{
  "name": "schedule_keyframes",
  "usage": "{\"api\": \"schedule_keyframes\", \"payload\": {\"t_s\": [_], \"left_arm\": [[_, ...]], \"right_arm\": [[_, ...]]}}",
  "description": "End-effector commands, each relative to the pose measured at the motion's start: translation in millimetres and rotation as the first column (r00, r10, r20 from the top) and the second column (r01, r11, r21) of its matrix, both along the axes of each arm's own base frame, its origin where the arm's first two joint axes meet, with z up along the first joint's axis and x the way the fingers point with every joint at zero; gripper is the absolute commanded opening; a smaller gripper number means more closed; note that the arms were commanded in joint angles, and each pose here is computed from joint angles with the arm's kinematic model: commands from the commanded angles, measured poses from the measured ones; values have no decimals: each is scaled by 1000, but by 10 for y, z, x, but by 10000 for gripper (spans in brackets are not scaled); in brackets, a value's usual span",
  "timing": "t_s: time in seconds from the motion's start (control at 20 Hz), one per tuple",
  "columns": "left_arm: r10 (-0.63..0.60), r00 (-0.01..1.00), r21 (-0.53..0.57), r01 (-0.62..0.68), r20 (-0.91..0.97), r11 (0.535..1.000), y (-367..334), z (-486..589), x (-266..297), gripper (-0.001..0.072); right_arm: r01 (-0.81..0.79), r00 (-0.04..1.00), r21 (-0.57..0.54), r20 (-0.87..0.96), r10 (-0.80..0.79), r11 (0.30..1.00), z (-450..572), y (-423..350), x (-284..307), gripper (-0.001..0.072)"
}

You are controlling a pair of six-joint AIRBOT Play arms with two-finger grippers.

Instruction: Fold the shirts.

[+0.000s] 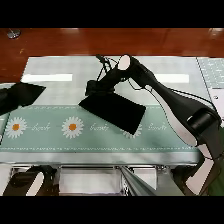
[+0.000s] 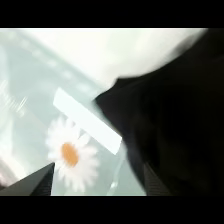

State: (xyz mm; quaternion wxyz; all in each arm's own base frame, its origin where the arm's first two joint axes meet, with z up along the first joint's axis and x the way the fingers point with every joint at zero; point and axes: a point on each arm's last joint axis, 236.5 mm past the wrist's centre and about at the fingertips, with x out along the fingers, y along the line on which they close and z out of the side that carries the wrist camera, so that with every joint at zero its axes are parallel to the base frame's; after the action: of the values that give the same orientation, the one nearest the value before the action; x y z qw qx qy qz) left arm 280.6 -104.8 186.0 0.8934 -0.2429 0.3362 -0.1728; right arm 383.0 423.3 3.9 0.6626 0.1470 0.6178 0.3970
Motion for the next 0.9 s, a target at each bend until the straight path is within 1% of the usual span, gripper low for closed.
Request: {"api": "schedule_keyframes", "payload": {"t_s": [0.0,0.05,0.15,0.2,0.3,0.35,0.45,0.5,0.55,0.6,0.65,0.7,0.75,0.85], "left_arm": [[74,997,-31,-75,-21,997,98,-322,179,27],[84,996,-33,-85,-44,996,114,-429,222,27],[80,991,-31,-84,-106,996,111,-640,243,27],[76,988,-30,-80,-131,996,104,-719,242,27],[77,986,-29,-82,-150,996,108,-789,253,27],[80,986,-29,-85,-148,996,112,-796,259,27],[74,987,-24,-78,-145,997,105,-798,257,27],[72,987,-24,-76,-144,997,98,-801,257,27],[68,987,-24,-72,-142,997,83,-798,256,27],[64,989,-24,-67,-136,997,64,-788,261,27],[59,990,-23,-62,-124,998,42,-771,272,27],[55,992,-24,-58,-112,998,14,-751,287,27],[51,994,-25,-54,-100,998,-11,-731,300,27],[38,995,-28,-41,-88,999,-69,-711,304,27]], "right_arm": [[-118,993,-85,-41,115,989,130,-451,-131,632],[-82,997,-160,-14,80,984,231,-811,-5,632],[44,994,-289,105,-14,956,633,-1643,262,632],[129,982,-337,177,-71,933,852,-2049,346,632],[344,920,-404,324,-219,848,1137,-2888,352,631],[449,877,-405,370,-307,796,1131,-3217,259,631],[650,752,-335,408,-517,682,828,-3673,-89,631],[740,671,-278,373,-640,613,547,-3766,-332,630],[799,601,-218,301,-740,560,260,-3724,-540,629],[831,555,-160,187,-811,532,-36,-3558,-740,627],[843,533,-125,63,-844,523,-272,-3361,-898,626],[842,530,-101,-34,-847,530,-467,-3175,-1017,626],[829,544,-95,-92,-834,551,-591,-3034,-1089,626],[780,601,-104,-151,-785,617,-735,-2806,-1131,625]]}}
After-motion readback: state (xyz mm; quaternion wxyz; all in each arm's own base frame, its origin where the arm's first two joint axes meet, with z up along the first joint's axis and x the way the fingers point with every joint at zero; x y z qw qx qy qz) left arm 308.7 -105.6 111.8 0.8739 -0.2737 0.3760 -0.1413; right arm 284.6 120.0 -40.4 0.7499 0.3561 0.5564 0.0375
